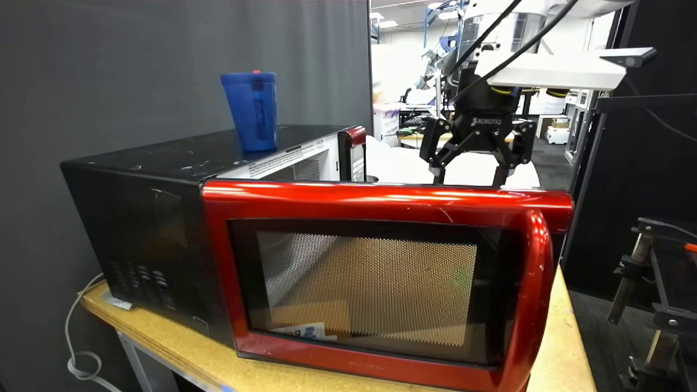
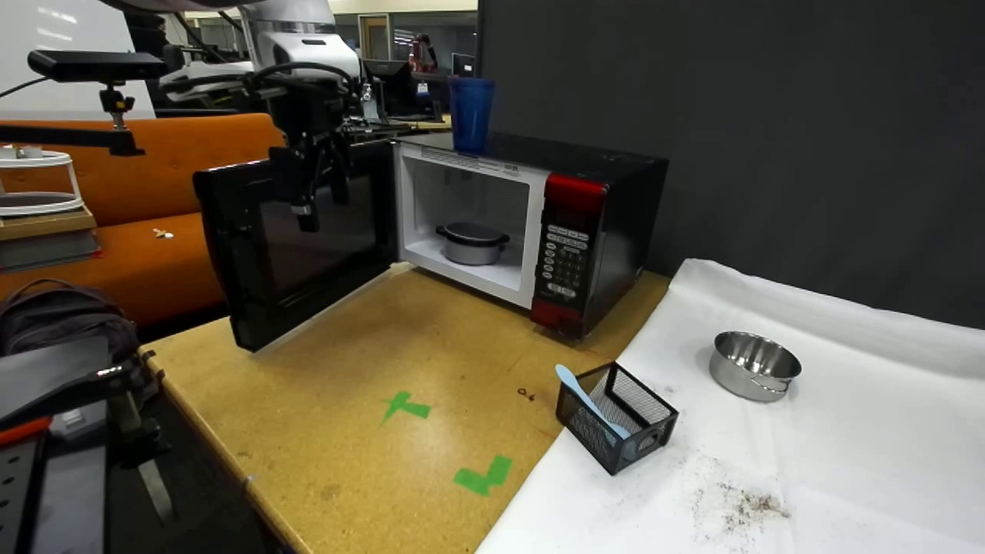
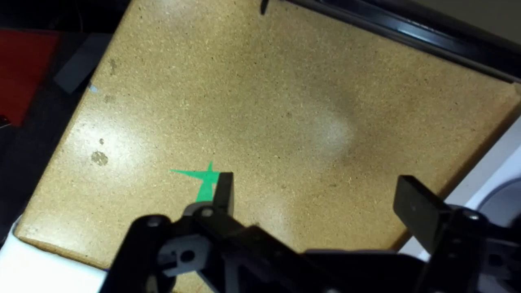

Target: Open the microwave

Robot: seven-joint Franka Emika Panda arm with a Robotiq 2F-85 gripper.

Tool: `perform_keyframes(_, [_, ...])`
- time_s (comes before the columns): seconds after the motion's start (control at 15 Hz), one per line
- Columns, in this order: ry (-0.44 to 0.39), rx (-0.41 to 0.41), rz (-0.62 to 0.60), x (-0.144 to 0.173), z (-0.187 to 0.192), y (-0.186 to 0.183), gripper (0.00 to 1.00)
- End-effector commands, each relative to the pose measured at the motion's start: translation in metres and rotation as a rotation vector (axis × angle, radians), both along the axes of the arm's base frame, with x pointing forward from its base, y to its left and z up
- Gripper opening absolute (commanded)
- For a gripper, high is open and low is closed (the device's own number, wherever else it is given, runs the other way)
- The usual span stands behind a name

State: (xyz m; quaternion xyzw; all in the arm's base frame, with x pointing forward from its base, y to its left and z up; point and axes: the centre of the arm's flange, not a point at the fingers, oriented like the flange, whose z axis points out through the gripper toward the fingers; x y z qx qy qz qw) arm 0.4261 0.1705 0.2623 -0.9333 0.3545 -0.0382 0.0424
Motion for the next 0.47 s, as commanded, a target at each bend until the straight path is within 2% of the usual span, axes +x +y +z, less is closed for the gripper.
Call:
perform_keyframes(0.0, [-0.09, -0.034, -0.049, 0.006, 0.002, 0.002, 1.0])
perform_keyframes(0.4, [-0.128, -0.085, -0.114, 0.013, 0.025, -0.016, 1.0])
